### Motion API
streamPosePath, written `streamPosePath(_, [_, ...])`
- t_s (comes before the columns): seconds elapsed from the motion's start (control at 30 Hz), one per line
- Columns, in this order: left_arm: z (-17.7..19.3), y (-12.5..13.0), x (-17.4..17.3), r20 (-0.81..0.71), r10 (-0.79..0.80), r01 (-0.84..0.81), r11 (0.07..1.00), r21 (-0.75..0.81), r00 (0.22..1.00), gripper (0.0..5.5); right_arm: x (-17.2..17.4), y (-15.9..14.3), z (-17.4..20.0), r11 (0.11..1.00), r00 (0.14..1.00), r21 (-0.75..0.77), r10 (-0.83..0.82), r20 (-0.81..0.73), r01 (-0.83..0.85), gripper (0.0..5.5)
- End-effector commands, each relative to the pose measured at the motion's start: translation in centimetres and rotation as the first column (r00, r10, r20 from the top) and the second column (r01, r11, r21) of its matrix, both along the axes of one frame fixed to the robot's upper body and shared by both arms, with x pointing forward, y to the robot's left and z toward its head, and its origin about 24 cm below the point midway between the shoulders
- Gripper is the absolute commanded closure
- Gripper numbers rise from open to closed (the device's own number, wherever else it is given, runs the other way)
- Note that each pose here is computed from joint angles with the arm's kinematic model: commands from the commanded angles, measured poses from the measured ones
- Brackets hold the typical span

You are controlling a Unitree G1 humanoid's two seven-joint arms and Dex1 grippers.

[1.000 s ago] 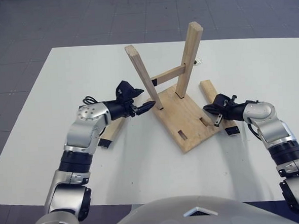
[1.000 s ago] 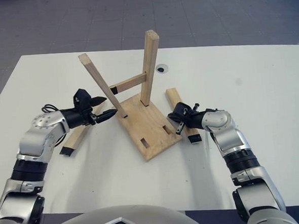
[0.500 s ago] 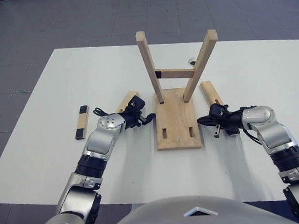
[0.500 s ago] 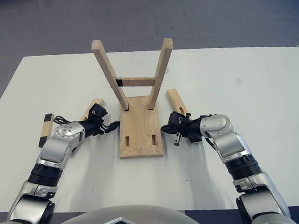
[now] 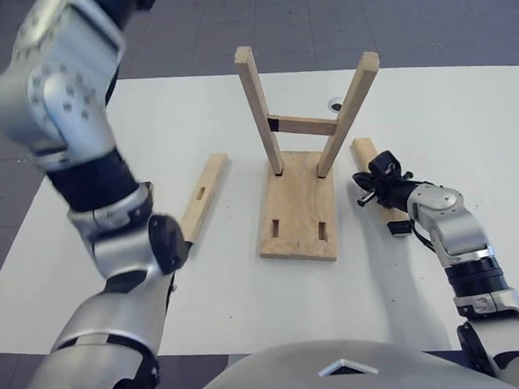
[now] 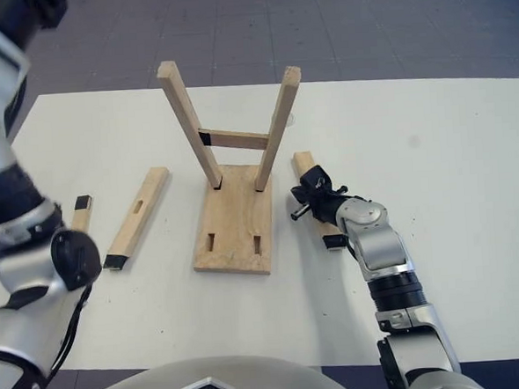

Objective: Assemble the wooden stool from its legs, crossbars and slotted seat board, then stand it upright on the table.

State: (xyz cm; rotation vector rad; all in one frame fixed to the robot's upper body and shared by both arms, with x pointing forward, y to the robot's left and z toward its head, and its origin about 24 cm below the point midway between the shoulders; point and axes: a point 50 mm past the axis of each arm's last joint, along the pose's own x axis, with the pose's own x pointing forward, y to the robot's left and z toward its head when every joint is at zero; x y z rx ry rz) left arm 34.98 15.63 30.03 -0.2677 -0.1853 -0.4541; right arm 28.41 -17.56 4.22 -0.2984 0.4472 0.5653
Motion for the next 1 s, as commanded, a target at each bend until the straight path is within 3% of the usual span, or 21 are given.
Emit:
streamPosePath(0.03, [-1.8,-3.0,1.8,-0.120,-0.097,0.095,0.995,-0.019,0.988,2.44,0.3,1.1,0.5,1.000,1.000,-0.006,0.010,0.017,-0.009,5.40])
streamPosePath(0.27, [-5.7,-4.7,3.7,-0.225,-0.109,0.117,0.993,0.024,0.968,2.44,0.6,2.6,1.2,1.000,0.999,0.002,0.031,0.040,-0.031,5.40])
streamPosePath(0.53, [-7.1,-5.3,3.7,-0.254,-0.126,0.145,0.988,0.059,0.959,2.44,0.6,2.9,1.1,0.999,0.998,-0.006,0.039,0.045,-0.039,5.40])
streamPosePath(0.6, [-4.8,-4.8,3.6,-0.170,-0.107,0.119,0.991,0.059,0.980,2.44,0.6,2.8,1.2,0.999,0.998,-0.007,0.037,0.049,-0.037,5.40])
streamPosePath(0.67, [0.4,-4.0,3.0,0.024,-0.080,0.079,0.997,0.025,0.997,2.44,0.6,2.7,1.2,0.999,0.998,-0.009,0.035,0.050,-0.035,5.40])
streamPosePath(0.77, [8.0,-2.7,0.8,0.302,-0.049,0.051,0.999,0.002,0.952,2.44,0.4,3.0,1.2,0.999,0.998,-0.005,0.045,0.048,-0.045,5.40])
streamPosePath(0.83, [10.1,-2.7,-0.1,0.369,-0.060,0.067,0.998,-0.009,0.927,2.44,0.4,3.2,1.1,0.999,0.998,-0.005,0.050,0.047,-0.050,5.40])
streamPosePath(0.93, [7.1,-3.1,1.4,0.257,-0.071,0.075,0.997,-0.004,0.964,2.44,0.2,3.2,0.8,0.999,0.998,-0.008,0.053,0.042,-0.053,5.40])
streamPosePath(1.0, [-1.3,-4.5,3.9,-0.013,-0.099,0.099,0.995,0.028,0.995,2.44,0.1,2.9,0.7,0.999,0.998,-0.010,0.047,0.039,-0.047,5.40])
